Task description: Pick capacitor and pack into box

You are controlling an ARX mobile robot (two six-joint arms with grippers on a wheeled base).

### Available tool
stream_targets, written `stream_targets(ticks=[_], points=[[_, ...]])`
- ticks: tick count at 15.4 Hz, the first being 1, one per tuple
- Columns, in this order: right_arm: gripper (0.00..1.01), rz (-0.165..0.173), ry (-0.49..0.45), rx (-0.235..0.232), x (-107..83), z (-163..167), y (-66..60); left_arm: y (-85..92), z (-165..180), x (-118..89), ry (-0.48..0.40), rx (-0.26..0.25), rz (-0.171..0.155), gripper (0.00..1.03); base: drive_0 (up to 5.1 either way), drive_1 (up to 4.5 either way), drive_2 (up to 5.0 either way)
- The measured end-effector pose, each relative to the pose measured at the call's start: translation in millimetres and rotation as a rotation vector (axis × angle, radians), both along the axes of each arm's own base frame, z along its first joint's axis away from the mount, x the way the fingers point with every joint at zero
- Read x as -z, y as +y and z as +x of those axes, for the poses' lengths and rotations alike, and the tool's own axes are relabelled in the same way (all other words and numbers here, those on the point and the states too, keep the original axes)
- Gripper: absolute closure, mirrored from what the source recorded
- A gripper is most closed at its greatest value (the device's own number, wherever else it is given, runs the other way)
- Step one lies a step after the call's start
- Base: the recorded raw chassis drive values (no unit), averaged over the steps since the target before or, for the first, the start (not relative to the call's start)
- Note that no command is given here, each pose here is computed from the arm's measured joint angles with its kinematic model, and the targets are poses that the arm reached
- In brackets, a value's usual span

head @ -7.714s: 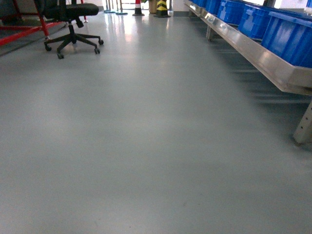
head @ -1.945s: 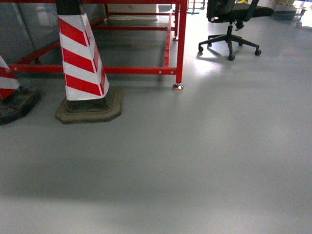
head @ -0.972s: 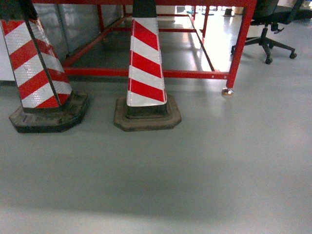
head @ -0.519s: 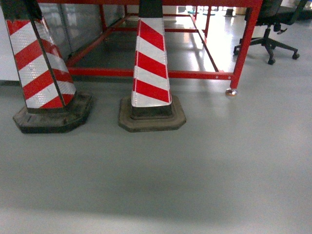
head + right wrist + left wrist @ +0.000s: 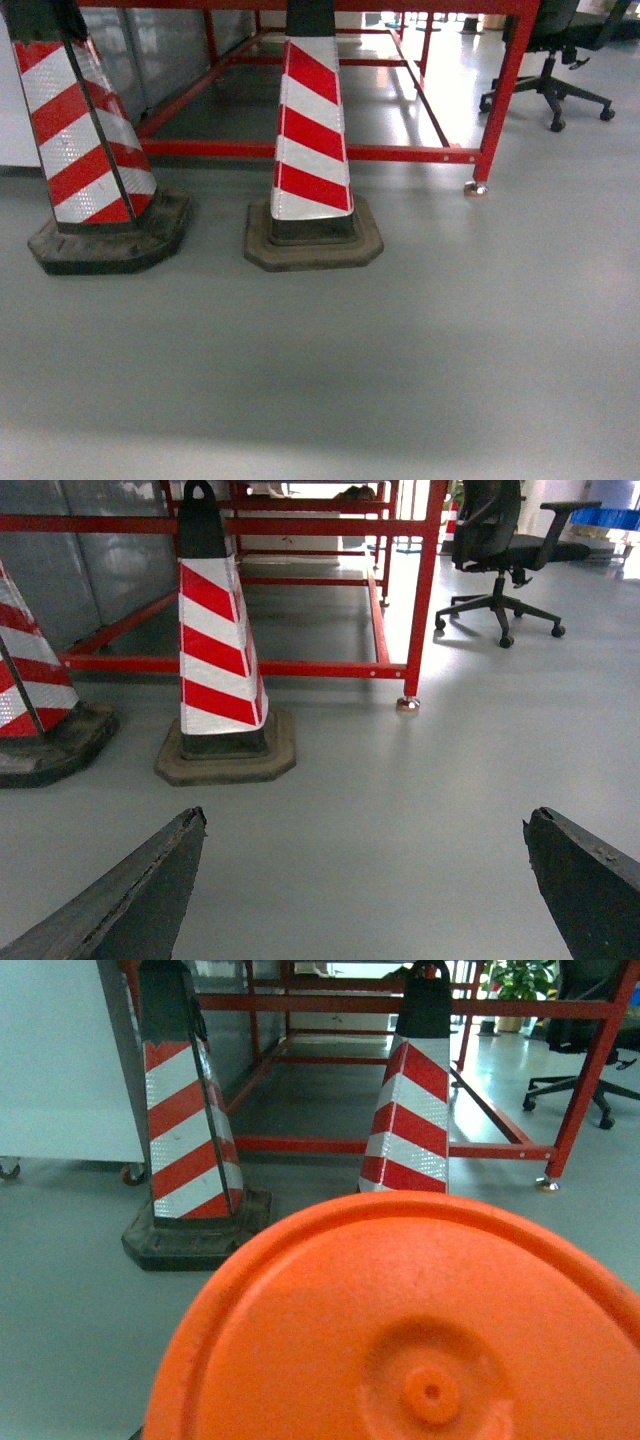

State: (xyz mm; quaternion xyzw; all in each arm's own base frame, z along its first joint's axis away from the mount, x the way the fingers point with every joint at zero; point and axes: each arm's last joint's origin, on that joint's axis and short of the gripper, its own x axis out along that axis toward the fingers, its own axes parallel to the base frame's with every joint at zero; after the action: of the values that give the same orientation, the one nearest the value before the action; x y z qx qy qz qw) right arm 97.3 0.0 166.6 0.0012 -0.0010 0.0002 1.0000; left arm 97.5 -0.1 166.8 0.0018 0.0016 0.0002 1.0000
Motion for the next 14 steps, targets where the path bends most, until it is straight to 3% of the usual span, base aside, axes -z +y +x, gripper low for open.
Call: stream_targets(ticks=[7,14], points=[[0.03,0.0,0.0,0.0,0.0,0.0,0.0,0.0,0.0,0.0,0.0,0.0,0.0,0.61,0.0,0.0,0.0],[0.03,0.0,0.0,0.0,0.0,0.0,0.0,-0.1,0.0,-0.1,-0.001,0.002,0.0,0.61,0.0,3.8,-3.8]])
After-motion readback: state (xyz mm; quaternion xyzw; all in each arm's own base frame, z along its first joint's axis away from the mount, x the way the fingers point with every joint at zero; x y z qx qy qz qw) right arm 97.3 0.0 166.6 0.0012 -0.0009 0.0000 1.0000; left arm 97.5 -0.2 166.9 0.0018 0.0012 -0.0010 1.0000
